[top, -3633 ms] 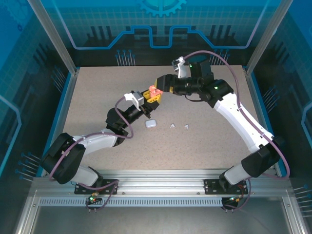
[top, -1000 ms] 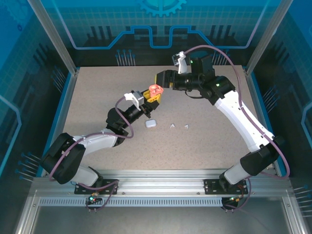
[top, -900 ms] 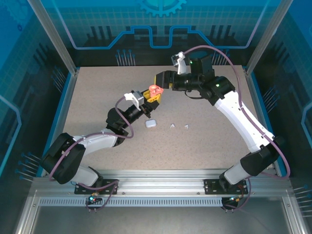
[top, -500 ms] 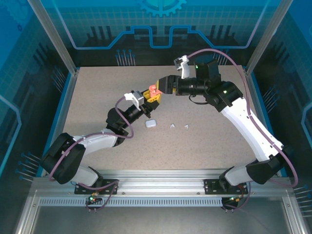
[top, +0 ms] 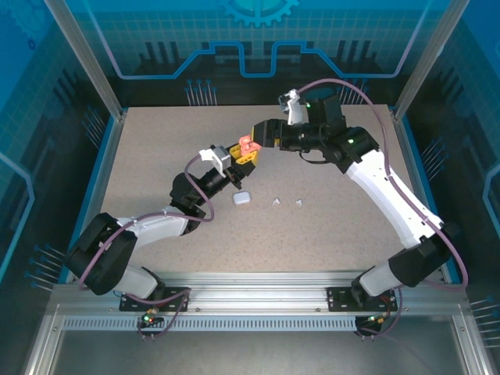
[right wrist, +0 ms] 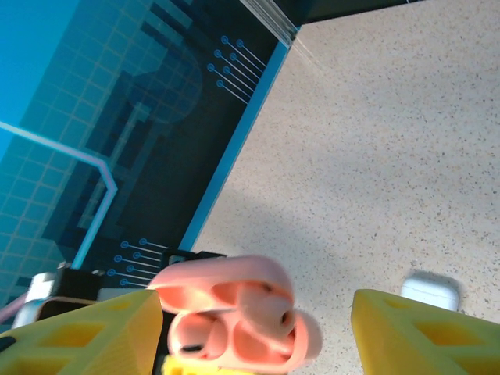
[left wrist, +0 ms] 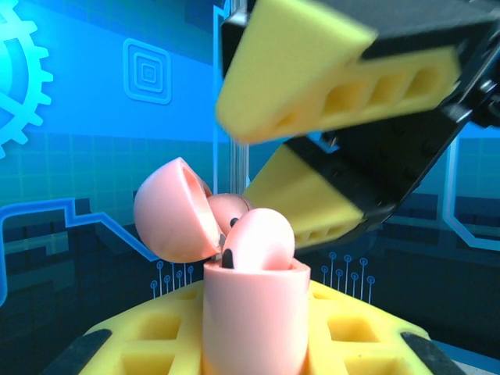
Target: Insert the wireless bluetooth earbuds into the charging case
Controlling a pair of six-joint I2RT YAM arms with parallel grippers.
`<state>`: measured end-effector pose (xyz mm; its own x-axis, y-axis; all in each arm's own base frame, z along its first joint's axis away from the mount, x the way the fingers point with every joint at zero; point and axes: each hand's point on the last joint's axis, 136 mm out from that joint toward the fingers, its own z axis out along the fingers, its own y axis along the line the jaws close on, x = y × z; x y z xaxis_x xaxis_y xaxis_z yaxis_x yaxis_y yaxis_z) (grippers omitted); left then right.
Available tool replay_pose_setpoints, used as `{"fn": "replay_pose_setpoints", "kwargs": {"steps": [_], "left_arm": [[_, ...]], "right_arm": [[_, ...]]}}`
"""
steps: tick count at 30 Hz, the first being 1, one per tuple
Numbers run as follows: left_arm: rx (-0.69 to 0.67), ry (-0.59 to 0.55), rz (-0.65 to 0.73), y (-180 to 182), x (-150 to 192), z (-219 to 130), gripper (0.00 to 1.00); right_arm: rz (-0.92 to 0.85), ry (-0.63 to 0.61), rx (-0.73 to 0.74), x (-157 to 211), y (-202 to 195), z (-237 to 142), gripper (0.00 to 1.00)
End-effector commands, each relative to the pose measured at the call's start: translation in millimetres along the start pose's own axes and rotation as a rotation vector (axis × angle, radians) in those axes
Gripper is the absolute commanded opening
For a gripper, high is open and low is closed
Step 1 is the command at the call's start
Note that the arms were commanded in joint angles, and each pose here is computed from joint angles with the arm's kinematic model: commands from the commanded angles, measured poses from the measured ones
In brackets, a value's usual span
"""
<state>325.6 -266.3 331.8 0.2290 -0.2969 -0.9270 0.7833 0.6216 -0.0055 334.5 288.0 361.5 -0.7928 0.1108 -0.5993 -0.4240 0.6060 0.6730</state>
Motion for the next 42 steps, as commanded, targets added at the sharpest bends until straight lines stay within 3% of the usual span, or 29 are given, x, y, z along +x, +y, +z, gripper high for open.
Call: {"fn": "replay_pose_setpoints", "kwargs": {"steps": [1,13,34,42], "left_arm": [[0.028,-0.024,0.004,-5.0,-7.8,5.9,0.0],[0.025,-0.022,0.0,-5.0,-5.5,6.4,0.0],[0.011,-0.03,0.013,-3.0,-9.4,7.2,0.0],[0.017,-0.035,0.015,-4.1,-11.5,6.8,0.0]], "right_arm": [[-0.039,-0.025,-0.044,-11.5,19.2,-0.8,0.66],[-0.091,-0.027,-0.071,-7.3,41.7,-13.4,0.66],[-0.054,0.021,-0.092,25.1,46.1,-25.1,0.65],[-0.041,-0.068,0.019,3.5,14.0,-37.1,0.66]]}}
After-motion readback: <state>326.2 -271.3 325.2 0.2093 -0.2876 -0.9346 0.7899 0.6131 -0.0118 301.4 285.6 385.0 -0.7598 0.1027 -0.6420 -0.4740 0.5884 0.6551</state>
